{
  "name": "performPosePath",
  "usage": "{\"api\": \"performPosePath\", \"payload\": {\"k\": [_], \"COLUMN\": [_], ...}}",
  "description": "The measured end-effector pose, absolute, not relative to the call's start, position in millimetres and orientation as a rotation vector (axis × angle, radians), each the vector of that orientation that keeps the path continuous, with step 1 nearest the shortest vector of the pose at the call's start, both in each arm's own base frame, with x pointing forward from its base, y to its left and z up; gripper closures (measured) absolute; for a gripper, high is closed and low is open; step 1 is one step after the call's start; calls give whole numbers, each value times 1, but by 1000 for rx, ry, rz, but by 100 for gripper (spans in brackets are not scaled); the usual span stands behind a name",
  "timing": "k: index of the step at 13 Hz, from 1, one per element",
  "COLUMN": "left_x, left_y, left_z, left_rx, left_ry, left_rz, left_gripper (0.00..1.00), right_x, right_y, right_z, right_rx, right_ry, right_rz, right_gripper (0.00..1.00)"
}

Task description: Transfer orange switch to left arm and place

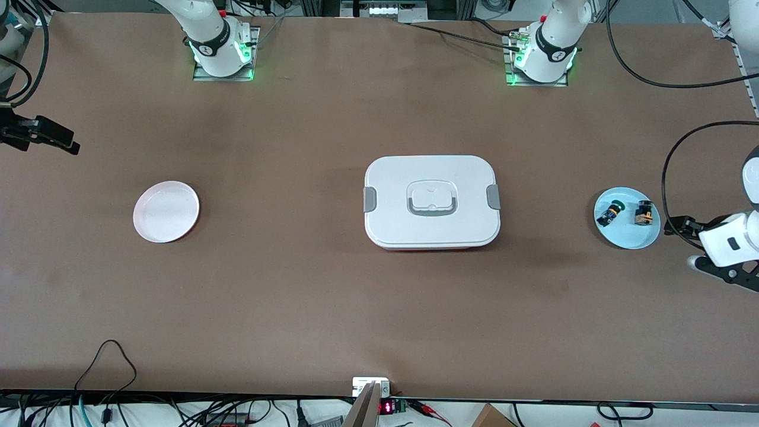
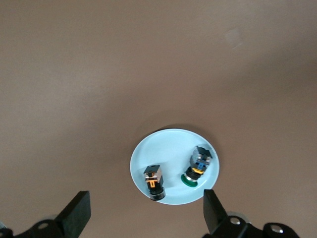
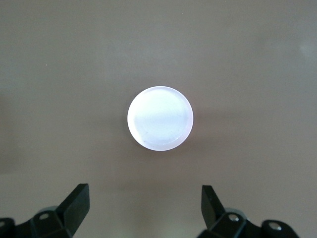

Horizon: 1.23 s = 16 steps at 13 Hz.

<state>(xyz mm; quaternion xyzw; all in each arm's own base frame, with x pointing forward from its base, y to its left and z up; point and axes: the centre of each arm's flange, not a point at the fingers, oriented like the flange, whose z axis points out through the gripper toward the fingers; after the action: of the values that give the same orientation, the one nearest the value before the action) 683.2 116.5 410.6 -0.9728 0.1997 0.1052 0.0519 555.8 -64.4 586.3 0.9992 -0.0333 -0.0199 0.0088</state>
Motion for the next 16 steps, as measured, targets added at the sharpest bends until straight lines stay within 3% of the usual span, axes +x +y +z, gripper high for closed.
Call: {"api": "performPosePath", "payload": {"k": [10,16], "left_x": [665,651], "left_y": [6,-10], "left_z": [521,549], "left_rx": [-3014,-3088], "left_ry": [354,272], "left_rz": [227,208], "left_gripper": [0,0], "right_x": [557,558], "right_y": [-60,-60], "right_z": [593,592], "right_rx": [3121,3120], "right_ry": [-91,-91], "right_rz": [-37,-37], "right_gripper": [0,0]}}
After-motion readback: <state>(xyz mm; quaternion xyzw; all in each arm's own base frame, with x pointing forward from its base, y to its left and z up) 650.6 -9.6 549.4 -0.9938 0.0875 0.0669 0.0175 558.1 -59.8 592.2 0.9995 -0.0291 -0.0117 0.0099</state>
